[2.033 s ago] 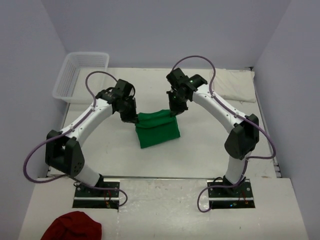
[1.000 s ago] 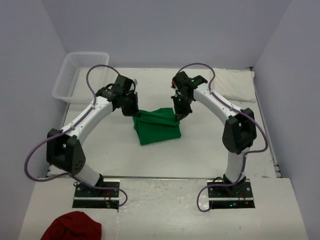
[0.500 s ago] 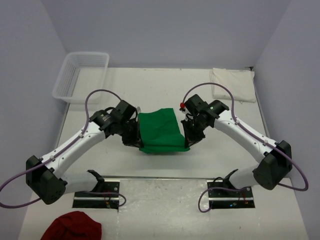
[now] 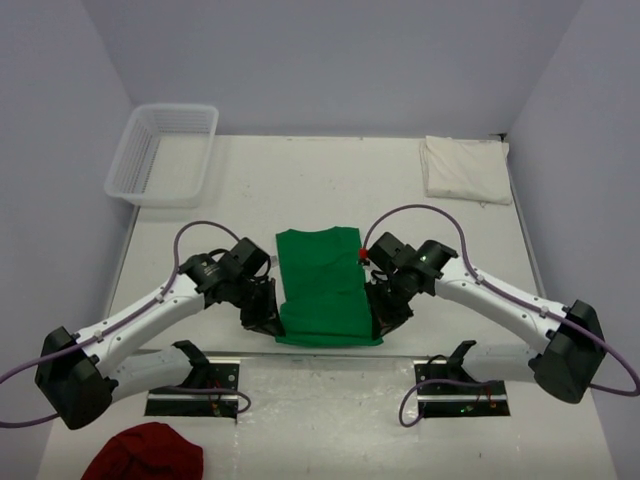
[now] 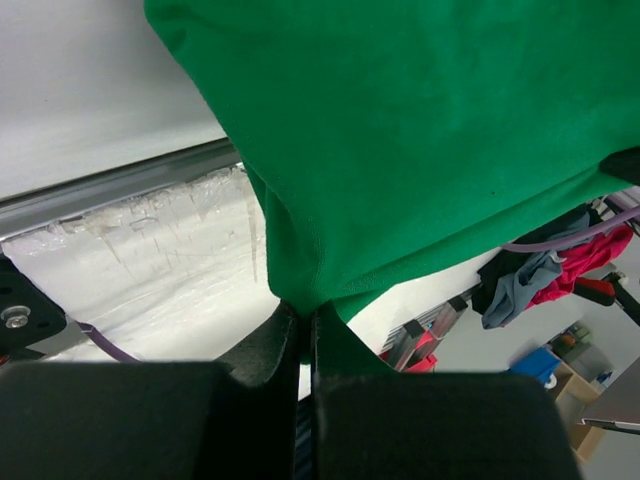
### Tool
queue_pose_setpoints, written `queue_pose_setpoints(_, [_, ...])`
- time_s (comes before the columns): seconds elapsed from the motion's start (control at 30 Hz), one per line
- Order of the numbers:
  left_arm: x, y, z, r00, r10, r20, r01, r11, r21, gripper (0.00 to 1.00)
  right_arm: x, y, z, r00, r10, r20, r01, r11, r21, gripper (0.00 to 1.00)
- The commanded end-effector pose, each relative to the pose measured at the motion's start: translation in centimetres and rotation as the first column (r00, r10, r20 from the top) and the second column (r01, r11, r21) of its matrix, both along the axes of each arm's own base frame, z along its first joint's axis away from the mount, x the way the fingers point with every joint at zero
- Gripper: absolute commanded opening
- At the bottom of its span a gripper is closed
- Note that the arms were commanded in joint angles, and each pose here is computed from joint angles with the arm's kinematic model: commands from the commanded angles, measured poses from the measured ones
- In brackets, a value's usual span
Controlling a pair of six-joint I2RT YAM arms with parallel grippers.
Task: Fold and stack the t-shirts
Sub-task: Fold the long partially folded tshirt into a neat square
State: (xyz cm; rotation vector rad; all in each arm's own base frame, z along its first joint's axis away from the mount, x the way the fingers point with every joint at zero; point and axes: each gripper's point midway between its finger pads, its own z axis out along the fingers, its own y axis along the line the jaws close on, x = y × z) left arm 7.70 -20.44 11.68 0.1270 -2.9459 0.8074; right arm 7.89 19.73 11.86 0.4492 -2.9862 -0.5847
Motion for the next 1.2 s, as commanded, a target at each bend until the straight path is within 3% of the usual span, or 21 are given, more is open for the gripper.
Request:
queue_pose_setpoints(0.0, [-0.4, 1.1, 0.0, 1.0, 0.012, 0.009, -0.012, 0.999, 0.038, 0.0, -1.9, -1.9, -0.1, 0.999, -0.026, -0.023, 0.024, 0.997, -0.068, 0.0])
queue_pose_setpoints(0.3, [4.9, -1.0, 3.1, 0.987, -0.008, 0.159, -0.002, 0.998, 0.065, 0.0, 3.3, 0.3, 1.9, 0.994, -0.075, 0.075, 0.085, 0.986, -0.146, 0.0])
queue_pose_setpoints(0.5, [11.3, -1.9, 2.9, 0.979, -0.019, 0.204, -0.009, 0.991, 0.133, 0.0, 12.1, 3.9, 4.9, 0.982, -0.127, 0.142, 0.142, 0.984, -0.108, 0.0])
queue_pose_setpoints(0.6, [15.1, -1.5, 3.2, 0.969, 0.0, 0.246, -0.023, 0.995, 0.092, 0.0, 15.3, 4.0, 5.4, 0.981, -0.136, 0.14, 0.151, 0.984, -0.096, 0.0])
queue_pose_setpoints(0.73, [18.7, -0.8, -0.1, 0.978, -0.062, 0.201, 0.029, 0.986, 0.161, 0.0, 18.9, 4.3, 3.9, 0.984, -0.133, 0.119, 0.147, 0.983, -0.113, 0.0])
queue_pose_setpoints(0.87, [21.8, -1.0, -1.7, 0.973, -0.072, 0.219, 0.04, 0.988, 0.148, 0.0, 21.8, 4.5, 1.3, 0.988, -0.14, 0.067, 0.148, 0.98, -0.131, 0.0])
queue_pose_setpoints(1.17, [25.2, -0.2, -7.1, 0.979, -0.068, 0.194, 0.037, 0.986, 0.16, 0.0, 25.2, 4.4, -2.3, 0.987, -0.155, 0.045, 0.16, 0.976, -0.15, 0.0])
